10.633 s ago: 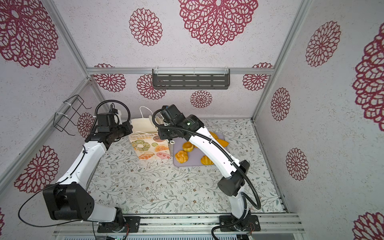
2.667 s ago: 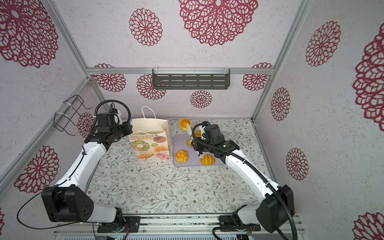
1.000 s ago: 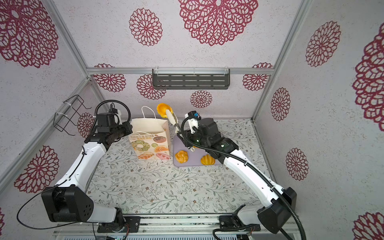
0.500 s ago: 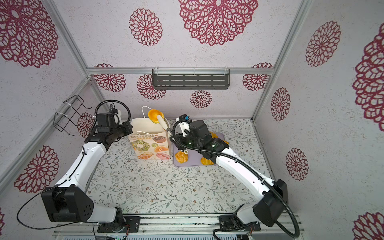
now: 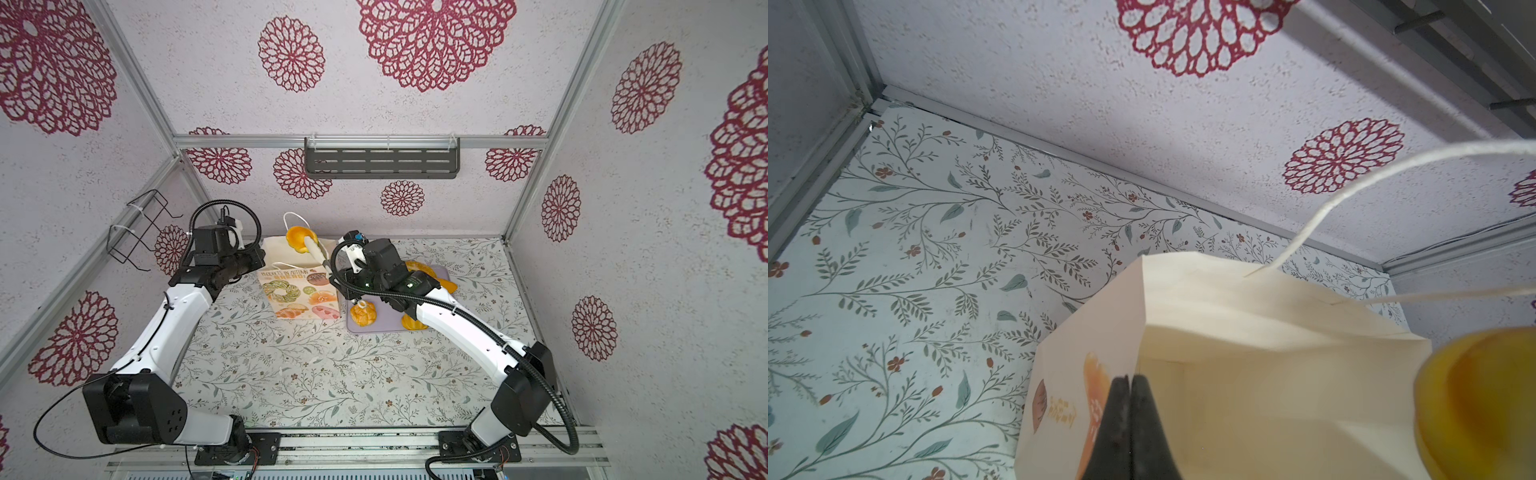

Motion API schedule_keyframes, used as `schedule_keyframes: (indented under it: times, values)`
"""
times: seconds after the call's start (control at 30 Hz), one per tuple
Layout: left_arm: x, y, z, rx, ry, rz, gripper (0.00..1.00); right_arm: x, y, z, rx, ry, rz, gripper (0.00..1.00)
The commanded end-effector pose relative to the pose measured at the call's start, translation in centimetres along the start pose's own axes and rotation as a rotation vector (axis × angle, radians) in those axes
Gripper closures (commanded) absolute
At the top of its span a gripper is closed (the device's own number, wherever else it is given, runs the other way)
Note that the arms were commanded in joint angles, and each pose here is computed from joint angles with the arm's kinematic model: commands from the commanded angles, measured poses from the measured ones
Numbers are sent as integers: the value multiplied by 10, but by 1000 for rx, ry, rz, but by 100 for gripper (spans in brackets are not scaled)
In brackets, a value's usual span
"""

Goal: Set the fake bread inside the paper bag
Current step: 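Open the tongs with the right gripper to drop the tart into the bag, then move the open tongs with the right gripper back over the tray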

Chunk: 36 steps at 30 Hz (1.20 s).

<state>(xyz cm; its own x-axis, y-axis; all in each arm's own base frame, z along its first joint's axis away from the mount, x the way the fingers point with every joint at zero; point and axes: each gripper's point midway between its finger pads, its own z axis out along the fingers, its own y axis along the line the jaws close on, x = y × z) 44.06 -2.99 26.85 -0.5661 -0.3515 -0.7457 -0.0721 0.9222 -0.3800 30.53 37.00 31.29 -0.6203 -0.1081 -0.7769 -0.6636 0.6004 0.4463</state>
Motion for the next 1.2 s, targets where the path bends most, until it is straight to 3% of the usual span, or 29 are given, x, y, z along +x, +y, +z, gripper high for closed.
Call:
schedule_keyframes:
  times: [0.0, 0.37, 0.67, 1.17]
  values:
    - [-8, -9, -11, 30, -36, 17, 100, -28, 21, -9, -54, -68, -30, 89]
    - [-8, -10, -12, 31, -36, 18, 100, -19, 19, 7, -28, 11, -22, 78]
    - [-8, -9, -11, 30, -35, 17, 100, -23, 18, 2, 16, -8, -42, 60]
    - [-7, -10, -11, 30, -35, 18, 100, -38, 18, -13, 53, -71, -45, 56]
